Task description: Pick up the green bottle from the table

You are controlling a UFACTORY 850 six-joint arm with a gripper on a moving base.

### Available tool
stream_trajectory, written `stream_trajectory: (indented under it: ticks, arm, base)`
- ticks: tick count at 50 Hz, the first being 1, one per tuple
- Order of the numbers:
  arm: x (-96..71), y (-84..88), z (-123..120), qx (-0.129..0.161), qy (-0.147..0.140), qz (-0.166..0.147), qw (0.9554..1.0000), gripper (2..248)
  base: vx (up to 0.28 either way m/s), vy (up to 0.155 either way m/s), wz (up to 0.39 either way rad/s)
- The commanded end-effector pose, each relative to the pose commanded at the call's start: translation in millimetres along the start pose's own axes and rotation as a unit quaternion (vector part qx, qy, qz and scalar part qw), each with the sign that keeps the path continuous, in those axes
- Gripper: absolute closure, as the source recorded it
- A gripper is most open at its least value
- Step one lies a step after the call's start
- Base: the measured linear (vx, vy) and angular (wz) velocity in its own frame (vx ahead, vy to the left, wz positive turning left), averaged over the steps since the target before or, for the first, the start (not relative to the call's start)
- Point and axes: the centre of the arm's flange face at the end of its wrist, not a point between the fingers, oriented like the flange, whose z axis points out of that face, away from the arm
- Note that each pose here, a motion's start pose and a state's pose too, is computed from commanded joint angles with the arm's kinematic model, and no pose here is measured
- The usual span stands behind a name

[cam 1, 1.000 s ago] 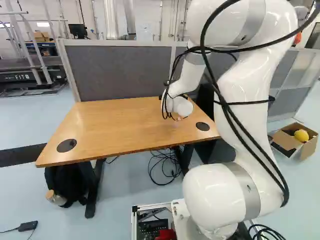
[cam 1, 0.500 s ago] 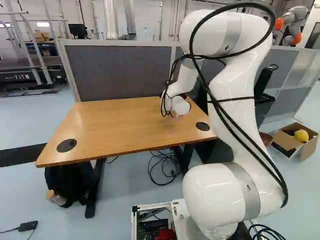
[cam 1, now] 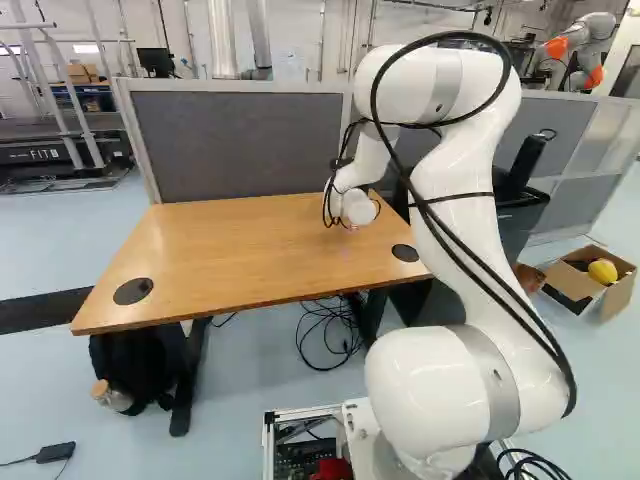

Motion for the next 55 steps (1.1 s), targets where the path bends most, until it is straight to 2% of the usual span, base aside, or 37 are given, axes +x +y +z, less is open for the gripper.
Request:
stream_trajectory:
  ticks: [3,4,8,9,19,30,55]
  arm:
    - [0.0,0.1,1,0.000,0.000,0.000,1.0000,66]
    - [0.0,0.1,1,0.000,0.000,0.000,1.0000,104]
    - [0.0,0.1,1,0.000,0.000,0.000,1.0000,104]
    - [0.0,0.1,1,0.000,0.001,0.000,1.0000,134]
    - [0.0,0.7,-4,0.000,-0.002,0.000,1.0000,140]
    - [1.3,2.6,-23,-0.001,-0.009,0.000,1.0000,140]
    - [25.6,7.3,-79,-0.003,-0.006,0.000,1.0000,140]
  base:
    - [0.000,0.000,0.000]
    - [0.000,0.000,0.000]
    - [0.000,0.000,0.000]
    - [0.000,0.000,0.000]
    - [0.000,0.000,0.000]
    - [0.000,0.000,0.000]
    - [0.000,0.000,0.000]
